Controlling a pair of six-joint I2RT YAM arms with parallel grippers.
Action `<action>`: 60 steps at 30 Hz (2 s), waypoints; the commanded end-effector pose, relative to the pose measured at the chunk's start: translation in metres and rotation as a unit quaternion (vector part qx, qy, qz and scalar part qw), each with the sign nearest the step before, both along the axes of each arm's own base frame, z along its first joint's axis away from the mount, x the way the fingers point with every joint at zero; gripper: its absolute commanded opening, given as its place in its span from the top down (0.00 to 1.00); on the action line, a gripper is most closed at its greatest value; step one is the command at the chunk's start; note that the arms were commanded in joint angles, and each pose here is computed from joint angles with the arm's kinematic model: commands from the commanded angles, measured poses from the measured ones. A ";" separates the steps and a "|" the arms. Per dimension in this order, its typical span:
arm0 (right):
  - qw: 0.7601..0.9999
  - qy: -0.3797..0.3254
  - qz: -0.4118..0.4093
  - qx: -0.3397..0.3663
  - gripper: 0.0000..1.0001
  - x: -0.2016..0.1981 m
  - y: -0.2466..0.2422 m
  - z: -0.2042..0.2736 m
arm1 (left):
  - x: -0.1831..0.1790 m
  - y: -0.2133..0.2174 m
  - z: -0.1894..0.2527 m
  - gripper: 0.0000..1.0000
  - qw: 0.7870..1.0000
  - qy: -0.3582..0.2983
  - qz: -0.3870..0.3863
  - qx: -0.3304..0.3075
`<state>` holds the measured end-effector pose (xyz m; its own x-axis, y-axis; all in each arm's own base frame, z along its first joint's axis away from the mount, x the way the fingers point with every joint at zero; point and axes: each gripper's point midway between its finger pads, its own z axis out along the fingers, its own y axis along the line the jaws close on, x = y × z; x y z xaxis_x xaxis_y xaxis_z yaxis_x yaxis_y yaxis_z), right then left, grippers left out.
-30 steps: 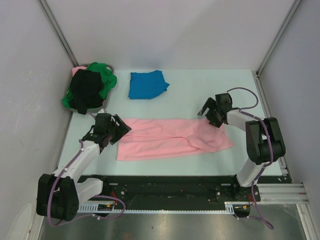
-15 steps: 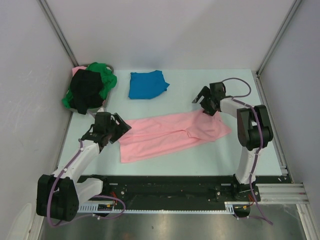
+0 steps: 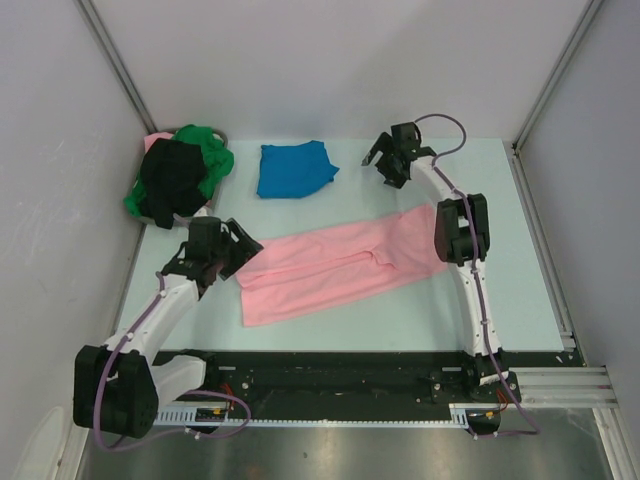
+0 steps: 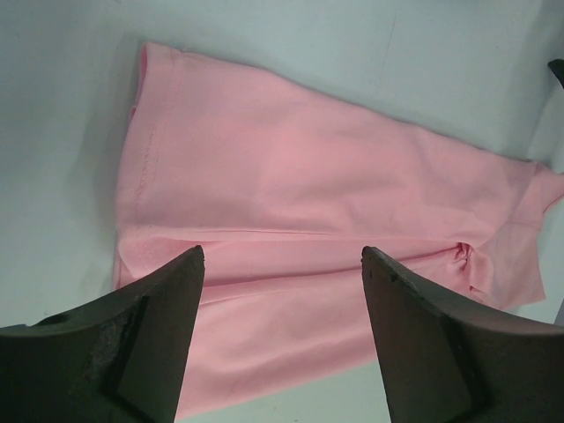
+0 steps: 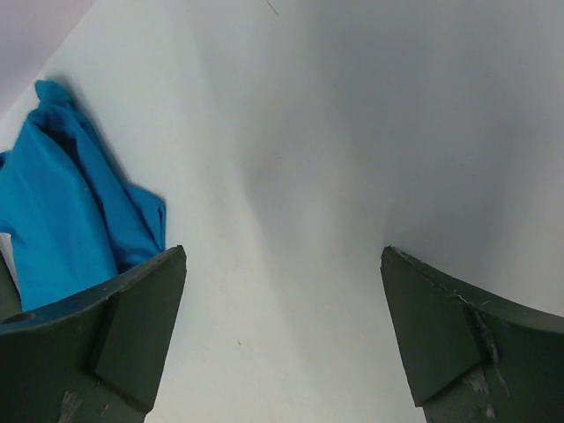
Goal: Fold and stack the t-shirts
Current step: Fold the tshirt
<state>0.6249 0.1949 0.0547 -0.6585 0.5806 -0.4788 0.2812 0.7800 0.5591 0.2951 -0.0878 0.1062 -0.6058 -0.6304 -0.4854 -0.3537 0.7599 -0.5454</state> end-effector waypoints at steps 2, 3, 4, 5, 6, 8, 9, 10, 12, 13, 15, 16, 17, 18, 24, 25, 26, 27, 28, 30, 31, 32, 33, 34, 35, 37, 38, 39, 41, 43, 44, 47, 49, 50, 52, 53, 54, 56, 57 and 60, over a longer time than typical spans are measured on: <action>1.000 0.022 -0.016 -0.012 0.02 -0.015 -0.020 0.033 | 0.012 -0.006 0.020 0.23 0.999 -0.030 -0.017 -0.001; 1.000 -0.011 -0.024 -0.015 0.02 -0.015 -0.026 0.072 | 0.011 -0.006 0.019 0.23 0.999 -0.029 -0.016 -0.001; 0.999 -0.014 -0.026 -0.021 0.02 -0.020 -0.031 0.075 | 0.012 -0.007 0.020 0.23 0.999 -0.032 -0.018 -0.003; 0.999 -0.028 -0.024 -0.028 0.02 -0.024 -0.034 0.088 | 0.011 -0.008 0.020 0.23 0.999 -0.032 -0.022 -0.005; 0.996 -0.069 -0.034 -0.033 0.01 -0.030 -0.042 0.133 | 0.010 -0.008 0.019 0.23 0.999 -0.031 -0.022 -0.006; 0.995 -0.078 -0.035 -0.049 0.00 -0.048 -0.051 0.138 | 0.009 -0.011 0.017 0.23 0.999 -0.031 -0.029 -0.009; 0.992 -0.104 -0.043 -0.052 0.00 -0.059 -0.057 0.166 | 0.008 -0.011 0.015 0.23 0.999 -0.029 -0.028 -0.010; 0.991 -0.108 -0.047 -0.055 0.00 -0.066 -0.064 0.172 | 0.007 -0.011 0.013 0.23 0.999 -0.028 -0.031 -0.010; 0.994 -0.082 -0.051 -0.055 0.00 -0.081 -0.073 0.154 | 0.006 -0.011 0.007 0.22 0.999 -0.026 -0.028 -0.010; 0.994 -0.083 -0.058 -0.048 0.00 -0.085 -0.083 0.158 | 0.006 -0.011 0.004 0.22 0.999 -0.024 -0.028 -0.010; 0.997 -0.057 -0.040 -0.026 0.00 -0.093 -0.079 0.140 | 0.009 -0.011 -0.004 0.22 1.000 -0.015 -0.024 -0.010; 0.998 -0.046 -0.034 -0.020 0.00 -0.094 -0.078 0.130 | 0.010 -0.012 -0.007 0.22 1.000 -0.013 -0.022 -0.013; 0.999 -0.034 -0.019 -0.007 0.00 -0.097 -0.072 0.122 | 0.015 -0.014 -0.005 0.22 0.999 -0.019 -0.023 -0.017; 1.000 -0.023 -0.014 -0.001 0.00 -0.099 -0.069 0.113 | 0.017 -0.015 -0.011 0.22 1.000 -0.009 -0.022 -0.017; 0.999 0.010 0.032 0.032 0.01 -0.107 -0.043 0.069 | 0.053 -0.028 -0.010 0.22 0.999 -0.007 -0.035 -0.027; 0.999 0.013 0.033 0.034 0.01 -0.107 -0.043 0.065 | 0.057 -0.029 -0.011 0.22 0.999 -0.004 -0.037 -0.027; 0.998 0.019 0.041 0.043 0.01 -0.108 -0.039 0.060 | 0.068 -0.033 -0.003 0.22 0.999 -0.016 -0.042 -0.031; 0.998 0.019 0.044 0.046 0.01 -0.108 -0.039 0.058 | 0.072 -0.035 -0.003 0.22 0.998 -0.016 -0.045 -0.032; 0.998 0.021 0.047 0.048 0.01 -0.109 -0.037 0.057 | 0.076 -0.037 -0.009 0.22 0.998 -0.007 -0.050 -0.035; 0.997 0.021 0.055 0.045 0.01 -0.111 -0.035 0.056 | 0.086 -0.042 -0.005 0.22 0.997 -0.013 -0.053 -0.045; 0.997 0.024 0.056 0.044 0.01 -0.113 -0.035 0.055 | 0.087 -0.045 -0.010 0.22 0.997 -0.007 -0.055 -0.051; 0.997 0.025 0.057 0.039 0.01 -0.114 -0.036 0.054 | 0.091 -0.047 -0.009 0.22 0.997 -0.009 -0.055 -0.055; 0.997 0.026 0.059 0.036 0.01 -0.116 -0.035 0.054 | 0.092 -0.050 -0.011 0.23 0.997 -0.006 -0.057 -0.059; 0.997 0.030 0.059 0.033 0.01 -0.118 -0.036 0.051 | 0.092 -0.050 -0.018 0.23 0.997 0.004 -0.056 -0.057; 0.997 0.037 0.056 0.027 0.01 -0.121 -0.040 0.045 | 0.091 -0.051 -0.021 0.23 0.997 0.009 -0.057 -0.057; 0.997 0.049 0.057 0.014 0.01 -0.126 -0.043 0.034 | 0.089 -0.051 -0.029 0.23 0.997 0.020 -0.055 -0.055; 0.997 0.057 0.052 0.007 0.01 -0.128 -0.048 0.027 | 0.087 -0.050 -0.037 0.23 0.997 0.027 -0.052 -0.053; 0.996 0.067 0.052 0.004 0.01 -0.132 -0.050 0.020 | 0.086 -0.050 -0.040 0.23 0.997 0.031 -0.051 -0.052; 0.996 0.076 0.041 -0.004 0.01 -0.134 -0.059 0.010 | 0.083 -0.048 -0.051 0.23 0.997 0.041 -0.048 -0.048; 0.995 0.088 0.035 -0.021 0.01 -0.139 -0.066 -0.001 | 0.080 -0.047 -0.058 0.23 0.997 0.050 -0.048 -0.045; 0.995 0.092 0.024 -0.037 0.01 -0.139 -0.074 -0.006 | 0.078 -0.046 -0.061 0.23 0.997 0.054 -0.047 -0.043; 0.992 0.102 0.002 -0.080 0.01 -0.144 -0.093 -0.011 | 0.073 -0.041 -0.068 0.23 0.997 0.061 -0.042 -0.032; 0.987 0.113 -0.013 -0.111 0.01 -0.149 -0.106 -0.013 | 0.072 -0.038 -0.069 0.23 0.997 0.062 -0.038 -0.025; 0.983 0.114 -0.031 -0.141 0.01 -0.151 -0.118 -0.013 | 0.069 -0.037 -0.072 0.23 0.997 0.065 -0.037 -0.023; 0.976 0.122 -0.042 -0.173 0.00 -0.156 -0.130 -0.012 | 0.067 -0.035 -0.073 0.23 0.997 0.067 -0.034 -0.019; 0.971 0.125 -0.056 -0.196 0.00 -0.158 -0.139 -0.013 | 0.065 -0.034 -0.074 0.23 0.997 0.069 -0.033 -0.017; 0.967 0.133 -0.061 -0.208 0.01 -0.162 -0.144 -0.013 | 0.065 -0.033 -0.075 0.23 0.997 0.069 -0.032 -0.016; 0.958 0.137 -0.082 -0.237 0.00 -0.165 -0.157 -0.012 | 0.064 -0.033 -0.075 0.23 0.997 0.069 -0.032 -0.015; 0.956 0.136 -0.089 -0.245 0.00 -0.167 -0.162 -0.010 | 0.064 -0.032 -0.075 0.24 0.997 0.070 -0.032 -0.014; 0.955 0.113 -0.105 -0.255 0.00 -0.164 -0.166 0.005 | 0.064 -0.032 -0.073 0.23 0.997 0.068 -0.033 -0.012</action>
<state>0.4691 0.0614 0.0305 -0.7244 0.4775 -0.4973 0.4752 0.8684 0.1417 0.3640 -0.1260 0.0343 -0.7137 -0.5998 -0.3617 -0.3645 0.7591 -0.5394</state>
